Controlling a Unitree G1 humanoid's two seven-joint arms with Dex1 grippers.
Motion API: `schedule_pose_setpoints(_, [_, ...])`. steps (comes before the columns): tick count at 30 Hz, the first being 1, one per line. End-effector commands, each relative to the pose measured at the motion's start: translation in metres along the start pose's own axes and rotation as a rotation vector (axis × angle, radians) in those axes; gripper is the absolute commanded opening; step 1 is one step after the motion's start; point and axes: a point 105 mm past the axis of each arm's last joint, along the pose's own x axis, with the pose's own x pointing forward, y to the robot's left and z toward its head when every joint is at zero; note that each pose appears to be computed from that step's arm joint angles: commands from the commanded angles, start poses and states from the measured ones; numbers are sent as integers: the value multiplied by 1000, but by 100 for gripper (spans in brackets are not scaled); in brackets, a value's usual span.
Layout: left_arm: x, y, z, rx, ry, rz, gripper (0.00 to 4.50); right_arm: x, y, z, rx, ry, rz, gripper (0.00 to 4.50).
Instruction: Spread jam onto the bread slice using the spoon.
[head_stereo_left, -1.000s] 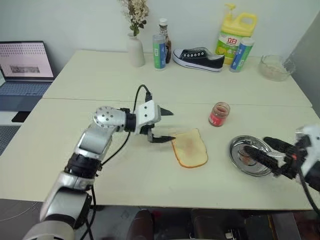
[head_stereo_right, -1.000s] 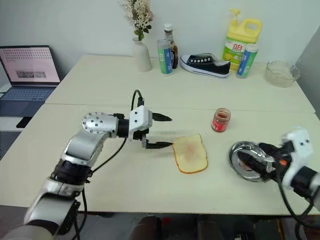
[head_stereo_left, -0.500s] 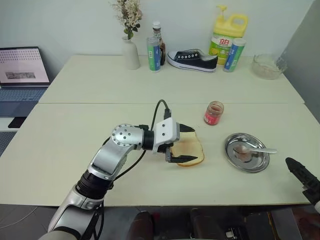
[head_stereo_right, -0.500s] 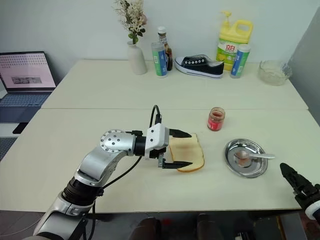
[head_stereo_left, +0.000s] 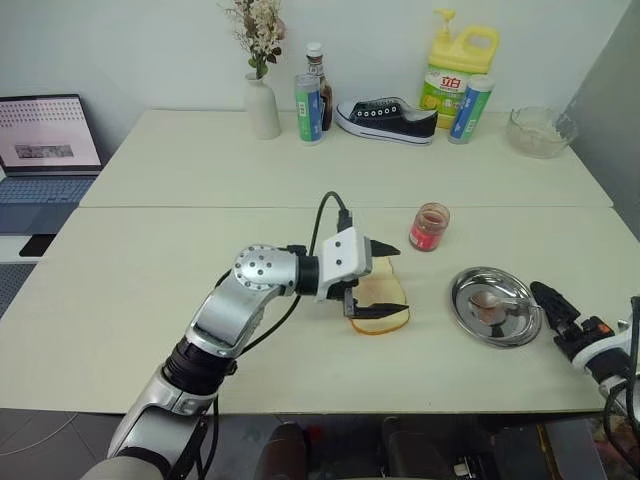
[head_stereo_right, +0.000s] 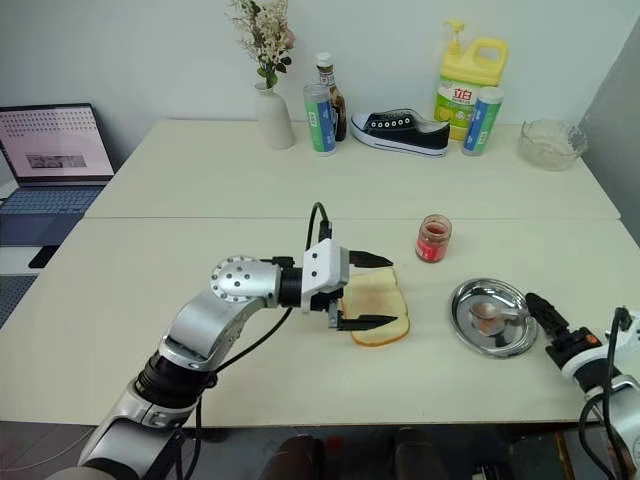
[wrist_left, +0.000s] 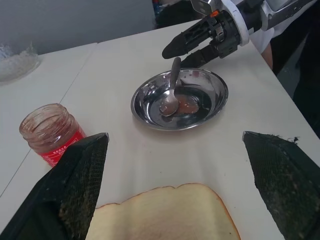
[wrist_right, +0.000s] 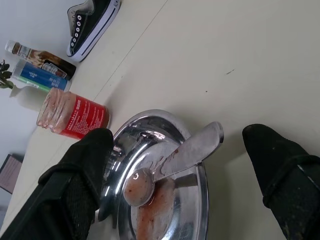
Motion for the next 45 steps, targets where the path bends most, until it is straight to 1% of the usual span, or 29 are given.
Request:
schedule_pose_setpoints(1, [-4, 1, 11, 37, -20, 22, 448, 2, 5, 8, 7, -24, 34, 450])
schedule_pose_setpoints(6, [-5, 4, 12, 43, -16, 34, 448, 11, 9, 5, 22, -11, 56, 450])
schedule_pose_setpoints(12, [-7, 5, 12, 47, -13, 39, 448, 12, 9, 3, 29, -12, 65, 450])
schedule_pose_setpoints(15, [-7, 4, 12, 47, -12, 39, 450, 10, 7, 5, 35, -30, 53, 389])
schedule_pose_setpoints(23, [-5, 5, 13, 51, -15, 34, 450, 7, 4, 7, 40, -56, 38, 113])
schedule_pose_setpoints(25, [-5, 5, 13, 52, -17, 32, 450, 6, 2, 8, 40, -63, 30, 31])
schedule_pose_setpoints(26, [-5, 5, 14, 53, -18, 31, 450, 5, 2, 8, 39, -65, 28, 5])
schedule_pose_setpoints(37, [-4, 7, 14, 55, -21, 32, 450, 6, 6, 5, 23, -57, 43, 5])
schedule_pose_setpoints(45, [-6, 7, 13, 59, -18, 38, 450, 8, 0, 1, 20, -51, 14, 5])
